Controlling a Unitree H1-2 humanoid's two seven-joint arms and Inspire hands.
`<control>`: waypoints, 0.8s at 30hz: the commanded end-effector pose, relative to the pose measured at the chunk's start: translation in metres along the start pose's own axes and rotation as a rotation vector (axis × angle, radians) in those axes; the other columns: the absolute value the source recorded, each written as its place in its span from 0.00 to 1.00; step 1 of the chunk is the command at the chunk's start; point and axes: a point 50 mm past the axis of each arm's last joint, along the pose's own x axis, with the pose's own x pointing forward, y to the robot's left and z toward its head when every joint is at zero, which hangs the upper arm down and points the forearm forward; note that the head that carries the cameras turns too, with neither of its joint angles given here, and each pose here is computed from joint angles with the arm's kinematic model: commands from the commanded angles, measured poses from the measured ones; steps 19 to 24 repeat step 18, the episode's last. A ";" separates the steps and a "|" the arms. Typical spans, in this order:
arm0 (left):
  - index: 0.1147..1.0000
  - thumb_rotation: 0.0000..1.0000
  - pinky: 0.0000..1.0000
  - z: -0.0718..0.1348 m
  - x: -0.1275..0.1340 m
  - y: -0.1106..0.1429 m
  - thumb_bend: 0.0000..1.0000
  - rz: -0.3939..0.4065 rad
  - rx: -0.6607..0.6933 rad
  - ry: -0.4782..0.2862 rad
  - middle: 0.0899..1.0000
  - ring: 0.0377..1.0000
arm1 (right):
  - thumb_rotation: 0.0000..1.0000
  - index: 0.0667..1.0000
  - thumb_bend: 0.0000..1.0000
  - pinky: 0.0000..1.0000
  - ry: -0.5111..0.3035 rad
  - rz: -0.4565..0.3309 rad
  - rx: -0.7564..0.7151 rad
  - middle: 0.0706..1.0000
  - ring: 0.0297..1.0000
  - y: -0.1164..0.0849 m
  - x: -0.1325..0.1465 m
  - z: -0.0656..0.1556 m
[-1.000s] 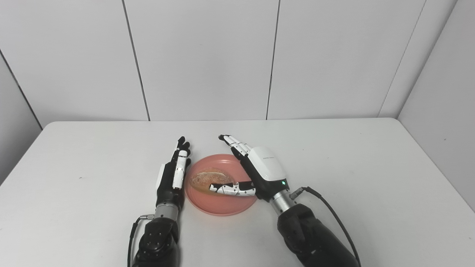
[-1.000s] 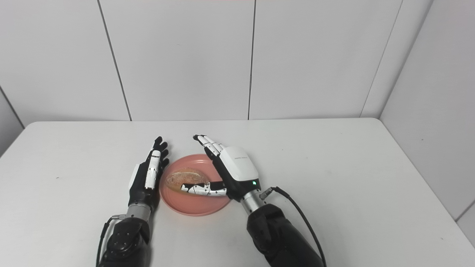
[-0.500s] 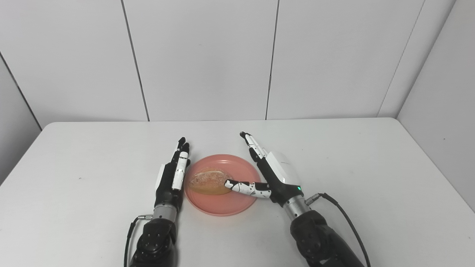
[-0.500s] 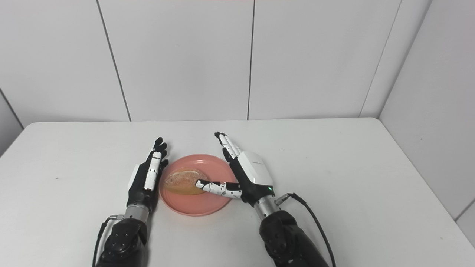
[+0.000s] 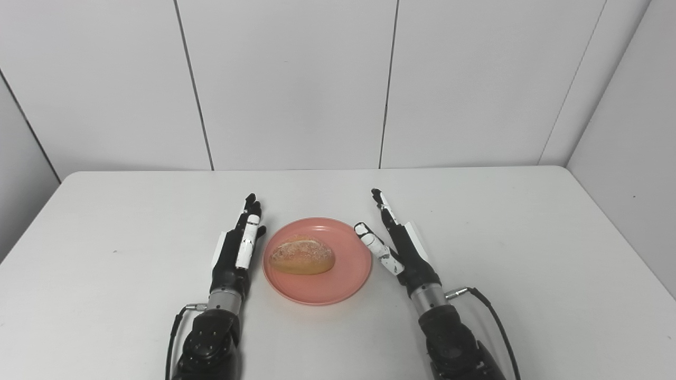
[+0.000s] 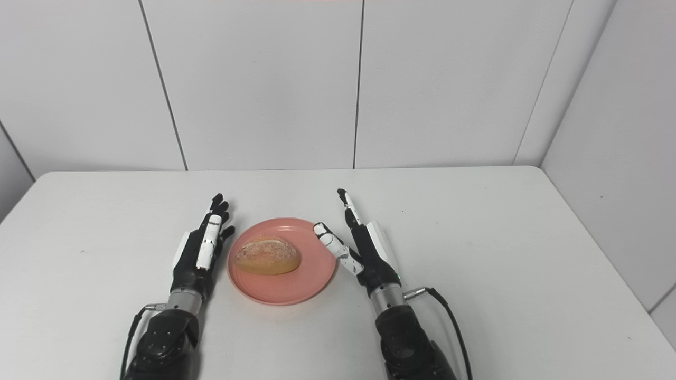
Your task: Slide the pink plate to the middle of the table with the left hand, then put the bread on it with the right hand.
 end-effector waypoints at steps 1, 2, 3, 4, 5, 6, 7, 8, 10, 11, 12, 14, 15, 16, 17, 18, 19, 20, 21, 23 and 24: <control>0.99 1.00 1.00 0.022 0.008 0.002 0.40 -0.009 -0.009 -0.095 1.00 1.00 | 1.00 1.00 0.55 1.00 -0.101 -0.027 0.062 1.00 1.00 -0.001 0.014 0.021; 0.99 1.00 1.00 0.022 0.007 0.003 0.39 -0.009 -0.010 -0.095 1.00 1.00 | 1.00 1.00 0.57 1.00 -0.094 -0.027 0.082 1.00 1.00 0.000 0.014 0.020; 0.98 1.00 1.00 0.022 0.007 0.003 0.39 -0.009 -0.008 -0.098 0.99 1.00 | 1.00 1.00 0.60 1.00 -0.081 -0.025 0.115 1.00 1.00 0.001 0.015 0.019; 0.98 1.00 1.00 0.022 0.006 0.003 0.39 -0.009 -0.006 -0.099 0.99 1.00 | 1.00 1.00 0.62 1.00 -0.072 -0.023 0.137 1.00 1.00 0.001 0.016 0.019; 0.98 1.00 1.00 0.022 0.006 0.003 0.39 -0.010 -0.002 -0.098 0.99 1.00 | 1.00 1.00 0.62 1.00 -0.068 -0.021 0.170 1.00 1.00 0.002 0.016 0.018; 0.98 1.00 1.00 0.022 0.006 0.003 0.39 -0.011 0.000 -0.097 0.99 1.00 | 1.00 1.00 0.63 1.00 -0.066 -0.020 0.192 1.00 1.00 0.003 0.016 0.018; 0.98 1.00 1.00 0.022 0.005 0.003 0.39 -0.012 0.003 -0.093 0.99 1.00 | 1.00 1.00 0.63 1.00 -0.061 -0.020 0.218 1.00 1.00 0.004 0.016 0.017; 0.98 1.00 1.00 0.021 0.005 0.003 0.40 -0.013 0.005 -0.090 0.99 1.00 | 1.00 1.00 0.64 1.00 -0.057 -0.020 0.235 1.00 1.00 0.005 0.017 0.016; 0.98 1.00 1.00 0.021 0.005 0.003 0.39 -0.015 0.003 -0.088 0.99 1.00 | 1.00 1.00 0.64 1.00 -0.055 -0.022 0.273 1.00 1.00 0.008 0.017 0.014; 0.98 1.00 1.00 0.020 0.005 0.002 0.39 -0.015 0.003 -0.088 0.99 1.00 | 1.00 1.00 0.64 1.00 -0.056 -0.022 0.283 1.00 1.00 0.008 0.017 0.014; 0.98 1.00 1.00 0.020 0.004 0.002 0.39 -0.016 0.003 -0.088 0.99 1.00 | 1.00 1.00 0.64 1.00 -0.053 -0.024 0.295 1.00 1.00 0.009 0.018 0.014; 0.97 1.00 1.00 0.020 0.004 0.002 0.39 -0.015 0.006 -0.087 0.98 1.00 | 0.99 1.00 0.66 1.00 -0.044 -0.027 0.346 1.00 1.00 0.011 0.018 0.014; 0.97 1.00 1.00 0.020 0.004 0.002 0.39 -0.015 0.008 -0.087 0.98 1.00 | 0.98 1.00 0.67 1.00 -0.039 -0.027 0.373 1.00 1.00 0.011 0.018 0.014; 0.97 1.00 1.00 0.020 0.004 0.002 0.39 -0.016 0.006 -0.089 0.98 1.00 | 0.97 1.00 0.67 1.00 -0.036 -0.023 0.408 1.00 1.00 0.012 0.018 0.015; 0.97 1.00 1.00 0.020 0.004 0.002 0.39 -0.017 0.005 -0.090 0.98 1.00 | 0.98 1.00 0.66 1.00 -0.035 -0.019 0.431 1.00 1.00 0.012 0.018 0.015; 0.97 1.00 1.00 0.020 0.004 0.002 0.39 -0.018 0.004 -0.089 0.98 1.00 | 0.99 1.00 0.65 1.00 -0.030 -0.016 0.445 1.00 1.00 0.011 0.017 0.015; 0.97 1.00 1.00 0.020 0.004 0.002 0.39 -0.018 0.004 -0.089 0.98 1.00 | 0.99 1.00 0.65 1.00 -0.030 -0.016 0.445 1.00 1.00 0.011 0.017 0.015; 0.97 1.00 1.00 0.020 0.004 0.002 0.39 -0.018 0.004 -0.089 0.98 1.00 | 0.99 1.00 0.65 1.00 -0.030 -0.016 0.445 1.00 1.00 0.011 0.017 0.015; 0.97 1.00 1.00 0.020 0.004 0.002 0.39 -0.018 0.004 -0.089 0.98 1.00 | 0.99 1.00 0.65 1.00 -0.030 -0.016 0.445 1.00 1.00 0.011 0.017 0.015; 0.97 1.00 1.00 0.020 0.004 0.002 0.39 -0.018 0.004 -0.089 0.98 1.00 | 0.99 1.00 0.65 1.00 -0.030 -0.016 0.445 1.00 1.00 0.011 0.017 0.015; 0.97 1.00 1.00 0.020 0.004 0.002 0.39 -0.018 0.004 -0.089 0.98 1.00 | 0.99 1.00 0.65 1.00 -0.030 -0.016 0.445 1.00 1.00 0.011 0.017 0.015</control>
